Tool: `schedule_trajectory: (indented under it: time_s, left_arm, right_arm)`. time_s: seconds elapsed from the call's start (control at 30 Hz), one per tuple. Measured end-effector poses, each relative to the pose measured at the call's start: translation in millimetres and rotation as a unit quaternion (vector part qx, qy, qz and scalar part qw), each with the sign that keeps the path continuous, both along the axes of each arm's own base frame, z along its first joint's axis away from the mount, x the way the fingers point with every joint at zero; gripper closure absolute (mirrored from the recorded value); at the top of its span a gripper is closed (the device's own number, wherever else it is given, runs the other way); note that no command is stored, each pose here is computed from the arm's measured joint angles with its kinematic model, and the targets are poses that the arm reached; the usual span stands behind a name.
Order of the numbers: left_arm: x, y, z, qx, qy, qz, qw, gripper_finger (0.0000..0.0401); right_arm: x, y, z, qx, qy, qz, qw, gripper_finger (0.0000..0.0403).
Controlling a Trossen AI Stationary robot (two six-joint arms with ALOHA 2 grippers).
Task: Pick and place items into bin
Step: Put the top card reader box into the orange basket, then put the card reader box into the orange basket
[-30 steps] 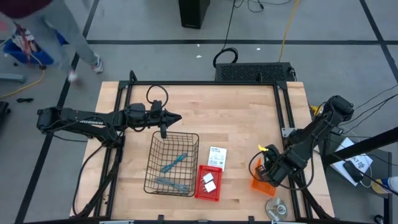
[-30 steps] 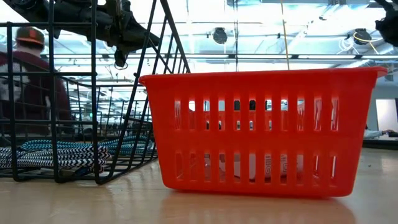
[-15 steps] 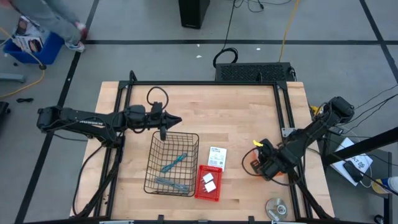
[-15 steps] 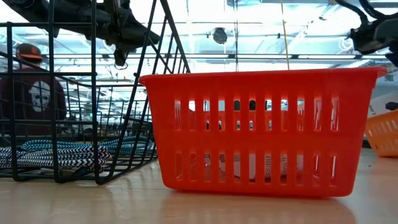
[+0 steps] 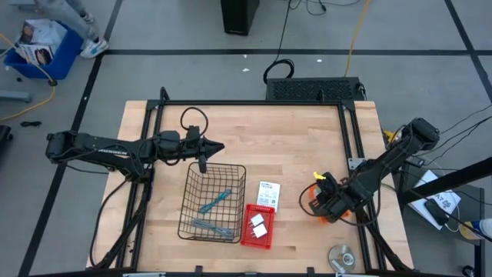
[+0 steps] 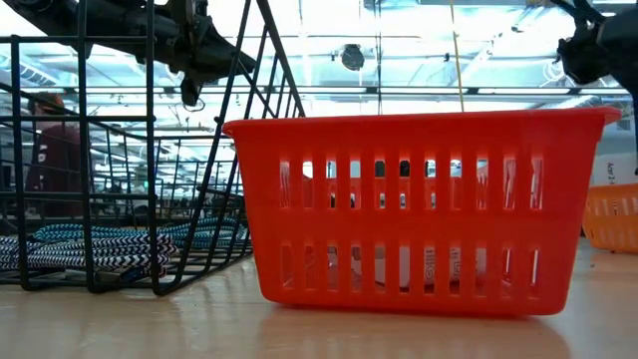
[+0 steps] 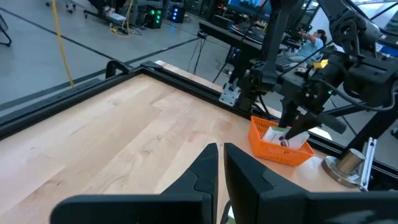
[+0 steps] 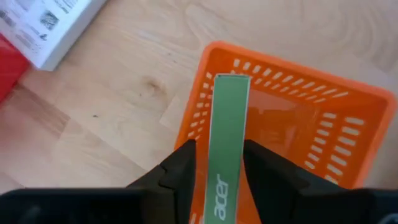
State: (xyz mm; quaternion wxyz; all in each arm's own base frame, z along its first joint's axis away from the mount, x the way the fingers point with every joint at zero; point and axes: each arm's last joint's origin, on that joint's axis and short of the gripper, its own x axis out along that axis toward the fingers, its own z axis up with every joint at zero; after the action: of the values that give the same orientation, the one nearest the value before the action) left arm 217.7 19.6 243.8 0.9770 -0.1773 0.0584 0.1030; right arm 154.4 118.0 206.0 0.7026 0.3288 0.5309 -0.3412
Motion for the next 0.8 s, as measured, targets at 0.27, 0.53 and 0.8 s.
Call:
schedule_trajectory:
  time_s: [0.27,0.53,0.8]
  left_arm:
    - [-0.3,1.5,0.0,0.027,0.005,0.023,0.999,0.0370]
    - [0.0,5.6,6.7,0.039,-0.027,0.039,0.998,0.0370]
    - [-0.5,10.3,11.8,0.019,-0.058,0.071,0.996,0.0370]
  right_arm:
    - [-5.1,-7.1,12.3,-0.016,-0.047,0.007,0.999,0.0260]
    - [-5.3,-17.5,26.1,-0.016,-0.102,0.023,0.994,0.0259]
    - [37.7,-13.9,43.6,-0.046,-0.273,0.144,0.950,0.0259]
